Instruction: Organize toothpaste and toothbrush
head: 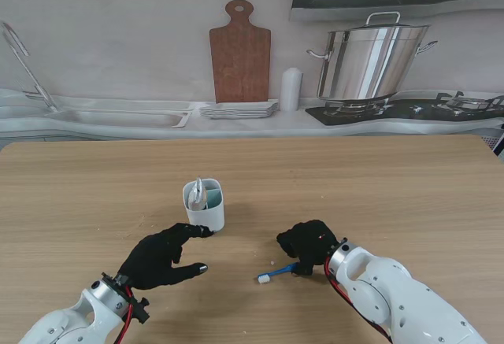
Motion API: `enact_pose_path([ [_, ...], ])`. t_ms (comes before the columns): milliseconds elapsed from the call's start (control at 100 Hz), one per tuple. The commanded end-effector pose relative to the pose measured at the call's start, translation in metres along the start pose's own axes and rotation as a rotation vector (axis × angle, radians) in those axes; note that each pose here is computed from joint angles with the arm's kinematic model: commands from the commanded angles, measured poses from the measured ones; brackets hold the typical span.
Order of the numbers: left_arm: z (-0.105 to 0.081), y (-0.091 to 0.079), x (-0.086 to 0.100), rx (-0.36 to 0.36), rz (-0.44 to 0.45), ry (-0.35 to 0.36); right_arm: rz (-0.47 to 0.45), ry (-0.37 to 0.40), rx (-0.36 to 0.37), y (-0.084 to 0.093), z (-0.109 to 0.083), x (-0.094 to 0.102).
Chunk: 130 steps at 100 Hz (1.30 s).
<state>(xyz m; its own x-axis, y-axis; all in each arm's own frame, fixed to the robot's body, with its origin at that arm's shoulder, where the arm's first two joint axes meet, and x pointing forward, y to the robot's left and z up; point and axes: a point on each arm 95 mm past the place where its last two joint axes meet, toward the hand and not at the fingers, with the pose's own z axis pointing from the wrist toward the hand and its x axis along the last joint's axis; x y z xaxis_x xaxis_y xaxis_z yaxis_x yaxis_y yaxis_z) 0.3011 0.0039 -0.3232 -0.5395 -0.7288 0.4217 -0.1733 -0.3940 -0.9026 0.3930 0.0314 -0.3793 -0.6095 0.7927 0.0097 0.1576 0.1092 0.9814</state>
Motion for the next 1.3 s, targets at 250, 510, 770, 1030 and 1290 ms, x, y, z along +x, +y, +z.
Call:
enact_pose_path([
  [250,-0.002,0.001,0.005,-0.011,-0.004,0.004,0.022,0.011,0.185,-0.051,-0.023,0.014],
  [510,-0.002,0.002,0.005,-0.011,-0.006,0.002,0.050,0.025,0.210,-0.048,-0.025,0.013],
  [770,-0.003,0.000,0.005,-0.006,-0.001,0.001,0.104,0.012,0.221,-0.046,-0.026,0.012],
  [1030,-0.003,-0.001,0.006,-0.001,0.001,0.010,0.051,0.049,0.222,-0.046,-0.030,0.014],
  [1290,-0.005,-0.002,0.008,0.003,0.006,0.018,0.050,0.068,0.242,-0.051,-0.029,0.018],
])
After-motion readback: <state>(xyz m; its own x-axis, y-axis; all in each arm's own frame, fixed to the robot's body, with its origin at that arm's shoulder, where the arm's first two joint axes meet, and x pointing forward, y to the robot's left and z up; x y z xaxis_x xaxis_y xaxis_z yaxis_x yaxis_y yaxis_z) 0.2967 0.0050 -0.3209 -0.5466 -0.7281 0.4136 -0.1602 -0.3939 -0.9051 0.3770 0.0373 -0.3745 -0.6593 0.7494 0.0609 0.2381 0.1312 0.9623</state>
